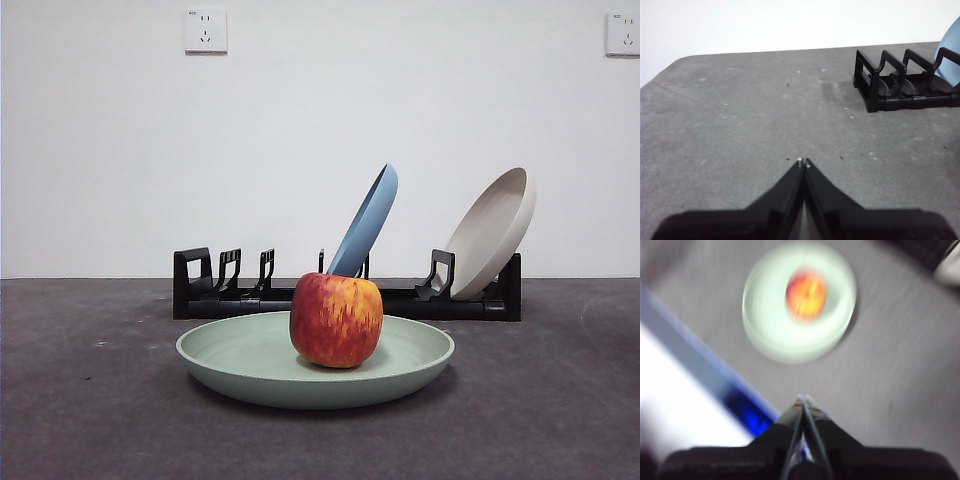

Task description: Take the green plate from the plate rack,put the plate on the table,take the apple from the table,put the apple in the plate

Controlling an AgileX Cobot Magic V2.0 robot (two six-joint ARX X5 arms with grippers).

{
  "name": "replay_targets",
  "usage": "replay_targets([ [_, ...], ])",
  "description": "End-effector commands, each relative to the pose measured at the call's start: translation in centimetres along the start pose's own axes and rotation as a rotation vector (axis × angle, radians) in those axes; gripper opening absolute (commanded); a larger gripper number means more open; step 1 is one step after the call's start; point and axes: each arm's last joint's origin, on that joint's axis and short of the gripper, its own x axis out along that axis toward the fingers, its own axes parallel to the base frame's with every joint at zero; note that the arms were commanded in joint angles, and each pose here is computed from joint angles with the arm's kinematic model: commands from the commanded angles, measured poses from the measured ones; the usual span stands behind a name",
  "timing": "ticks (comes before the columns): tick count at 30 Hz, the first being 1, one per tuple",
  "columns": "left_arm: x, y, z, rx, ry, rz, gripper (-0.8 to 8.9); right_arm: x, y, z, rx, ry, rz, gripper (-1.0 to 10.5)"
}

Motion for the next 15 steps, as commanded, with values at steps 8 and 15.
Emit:
replay_targets([
  [8,0.1,0.0,-0.4,-0.007,0.012,0.003,-0.03,-2.0,-2.6,-3.7,0.097,-0.565,-0.166,0.0],
  [15,0.1,0.0,-0.4,-0.007,0.012,0.003,-0.03,2.1,-3.5,-9.2,0.094,-0.722,-0.311,0.0],
])
